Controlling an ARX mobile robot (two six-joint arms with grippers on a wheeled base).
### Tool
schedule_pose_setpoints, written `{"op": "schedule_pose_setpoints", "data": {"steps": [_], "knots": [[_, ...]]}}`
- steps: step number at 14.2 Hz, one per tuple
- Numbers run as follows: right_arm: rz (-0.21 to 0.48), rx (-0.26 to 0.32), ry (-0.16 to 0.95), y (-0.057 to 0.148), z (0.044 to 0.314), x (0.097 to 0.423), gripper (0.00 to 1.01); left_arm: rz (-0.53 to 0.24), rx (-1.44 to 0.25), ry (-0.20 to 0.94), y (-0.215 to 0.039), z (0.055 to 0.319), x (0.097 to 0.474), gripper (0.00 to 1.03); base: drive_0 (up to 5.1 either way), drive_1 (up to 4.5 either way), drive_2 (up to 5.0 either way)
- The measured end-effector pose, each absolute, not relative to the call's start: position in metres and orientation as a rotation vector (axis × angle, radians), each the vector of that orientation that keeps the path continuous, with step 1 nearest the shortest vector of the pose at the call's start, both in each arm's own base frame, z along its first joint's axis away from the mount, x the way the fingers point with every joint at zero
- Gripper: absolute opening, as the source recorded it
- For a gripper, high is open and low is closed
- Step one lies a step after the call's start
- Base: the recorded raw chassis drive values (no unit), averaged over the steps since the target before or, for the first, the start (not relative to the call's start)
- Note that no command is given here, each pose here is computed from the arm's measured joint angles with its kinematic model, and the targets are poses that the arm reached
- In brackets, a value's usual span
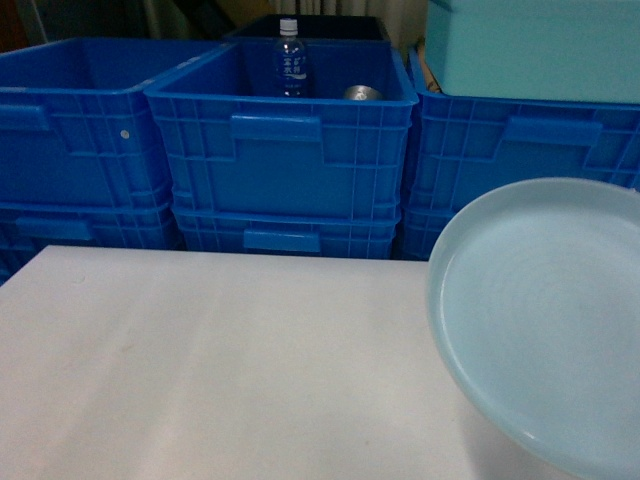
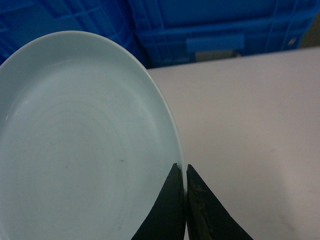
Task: Place blue tray on left shelf second layer neatly
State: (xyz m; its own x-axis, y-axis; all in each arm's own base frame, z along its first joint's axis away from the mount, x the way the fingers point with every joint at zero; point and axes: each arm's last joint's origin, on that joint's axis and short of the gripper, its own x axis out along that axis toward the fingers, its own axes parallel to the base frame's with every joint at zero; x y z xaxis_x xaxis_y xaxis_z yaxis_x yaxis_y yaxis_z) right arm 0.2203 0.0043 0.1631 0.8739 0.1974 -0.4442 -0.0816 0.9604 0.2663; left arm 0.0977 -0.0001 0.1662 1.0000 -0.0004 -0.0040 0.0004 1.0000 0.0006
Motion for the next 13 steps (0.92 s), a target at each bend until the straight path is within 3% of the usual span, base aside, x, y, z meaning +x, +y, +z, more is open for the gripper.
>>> {"op": "schedule_pose_setpoints", "data": {"steps": [2, 3, 6, 13], "knots": [[0.139, 0.088, 0.355, 0.004, 0.197, 0.183, 0.02, 0.000, 0.001, 0.004, 0.000, 0.166, 0.098, 0.98, 0.0, 0.00, 0.0], [0.131, 0.070, 0.305, -0.003, 0.197, 0.164, 0.02, 0.000, 0.000, 0.004, 0.000, 0.166, 0.098, 0.98, 0.0, 0.00, 0.0], [0.088, 0.086, 0.309, -0.017, 0.176, 0.157, 0.02, 0.000, 0.001, 0.004, 0.000, 0.166, 0.098, 0.98, 0.0, 0.00, 0.0], [0.143, 0.071, 0.280, 0.005, 0.182, 0.149, 0.02, 0.000, 0.001, 0.004, 0.000, 0.166, 0.098, 0.98, 0.0, 0.00, 0.0]]}}
